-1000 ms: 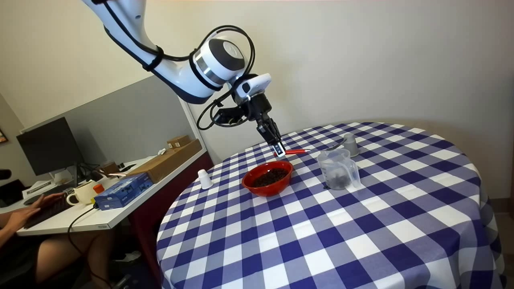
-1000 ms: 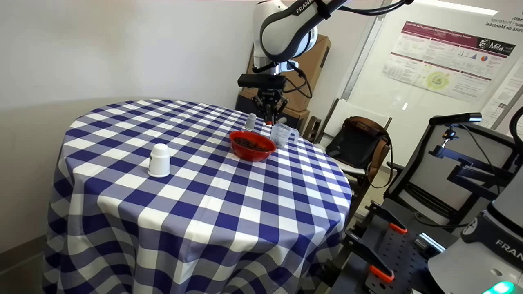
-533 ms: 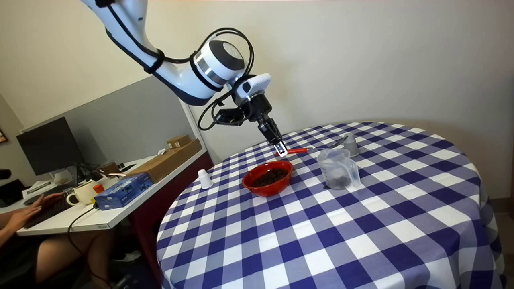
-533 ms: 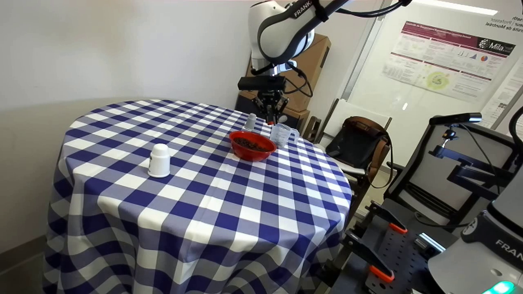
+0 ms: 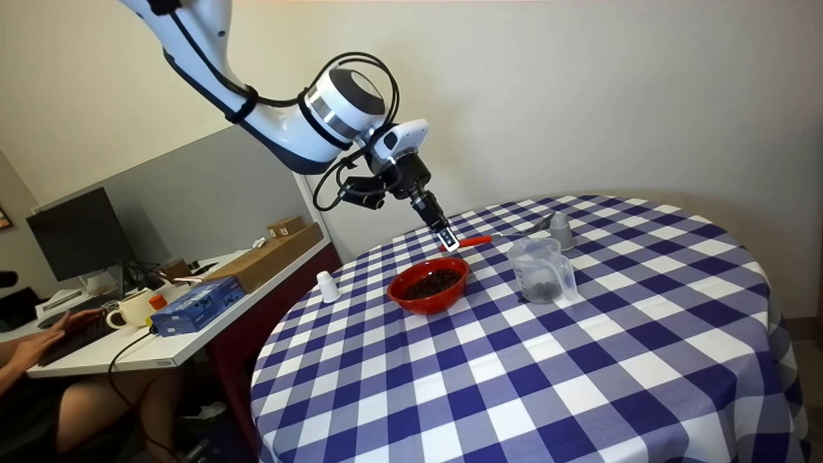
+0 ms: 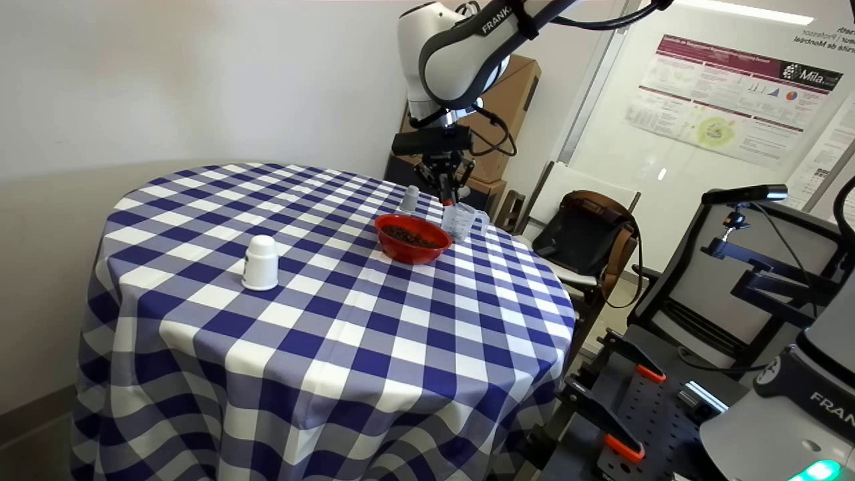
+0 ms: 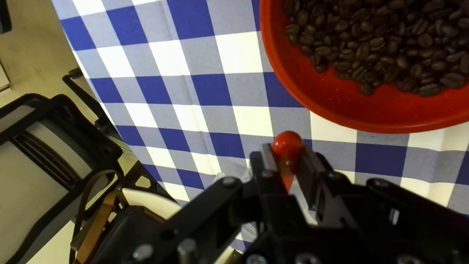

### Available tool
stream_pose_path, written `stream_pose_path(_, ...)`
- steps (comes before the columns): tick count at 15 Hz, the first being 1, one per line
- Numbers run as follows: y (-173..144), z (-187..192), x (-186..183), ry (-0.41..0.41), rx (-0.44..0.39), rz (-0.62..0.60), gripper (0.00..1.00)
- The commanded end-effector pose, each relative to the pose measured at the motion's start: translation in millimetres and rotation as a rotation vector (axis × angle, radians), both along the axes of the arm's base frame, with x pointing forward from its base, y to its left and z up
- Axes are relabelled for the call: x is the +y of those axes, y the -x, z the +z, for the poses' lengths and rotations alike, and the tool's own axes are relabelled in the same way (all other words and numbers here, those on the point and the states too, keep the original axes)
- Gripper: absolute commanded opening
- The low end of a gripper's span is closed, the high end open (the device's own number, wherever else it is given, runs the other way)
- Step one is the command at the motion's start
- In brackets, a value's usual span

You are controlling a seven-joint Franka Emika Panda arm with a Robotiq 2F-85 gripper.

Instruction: Put a spoonful of the contents in the bowl in the jug

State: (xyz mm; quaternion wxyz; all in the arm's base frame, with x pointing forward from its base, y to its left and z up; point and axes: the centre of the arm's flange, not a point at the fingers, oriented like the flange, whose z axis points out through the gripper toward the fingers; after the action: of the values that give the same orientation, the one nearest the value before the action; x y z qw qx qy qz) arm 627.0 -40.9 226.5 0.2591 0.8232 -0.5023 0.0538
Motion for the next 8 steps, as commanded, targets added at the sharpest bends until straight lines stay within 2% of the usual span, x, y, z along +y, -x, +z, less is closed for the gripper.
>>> stream_pose_path(1,13,14,9,0.012,0.02,0.051,0.09)
stream_pose_path(5,17,48,34,-0.013,-0.038,0.093,0.09)
stream_pose_path(8,22,91,66,-0.052,-0.1,0.154,0.09)
